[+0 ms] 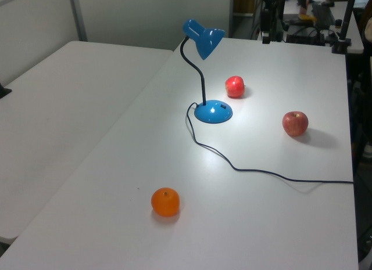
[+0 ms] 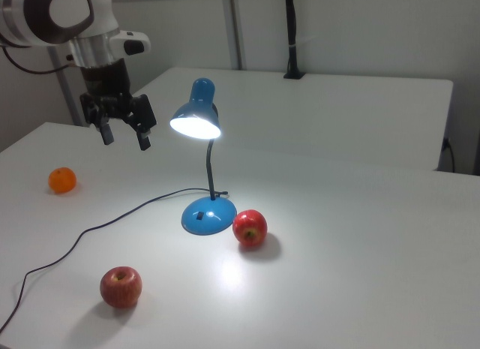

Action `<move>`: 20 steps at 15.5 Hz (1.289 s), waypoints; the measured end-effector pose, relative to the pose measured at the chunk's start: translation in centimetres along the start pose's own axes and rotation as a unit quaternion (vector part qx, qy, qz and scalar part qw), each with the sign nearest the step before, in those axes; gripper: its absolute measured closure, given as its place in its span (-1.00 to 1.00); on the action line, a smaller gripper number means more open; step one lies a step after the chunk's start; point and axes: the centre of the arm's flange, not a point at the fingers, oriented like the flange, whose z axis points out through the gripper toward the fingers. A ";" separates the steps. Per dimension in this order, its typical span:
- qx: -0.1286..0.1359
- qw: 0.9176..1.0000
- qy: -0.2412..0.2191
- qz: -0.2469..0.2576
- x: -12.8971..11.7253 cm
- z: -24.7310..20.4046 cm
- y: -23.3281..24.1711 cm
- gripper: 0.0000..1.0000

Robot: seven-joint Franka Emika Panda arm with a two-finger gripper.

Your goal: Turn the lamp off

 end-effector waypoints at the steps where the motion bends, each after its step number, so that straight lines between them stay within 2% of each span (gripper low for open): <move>1: 0.000 1.000 -0.001 0.000 0.1 0.1 0.0 -1.00; 5: 0.000 1.000 -0.003 -0.001 0.2 0.3 0.0 -1.00; 8: 0.000 1.000 -0.004 -0.002 0.2 0.4 -0.1 -0.85; 9: 0.000 1.000 -0.004 -0.002 0.2 0.4 -0.1 -0.74; 13: 0.000 1.000 -0.004 -0.002 0.2 0.4 -0.1 0.17; 17: 0.000 1.000 -0.004 -0.002 0.2 0.5 -0.1 0.96; 20: 0.000 1.000 -0.005 -0.002 0.3 0.5 0.0 0.98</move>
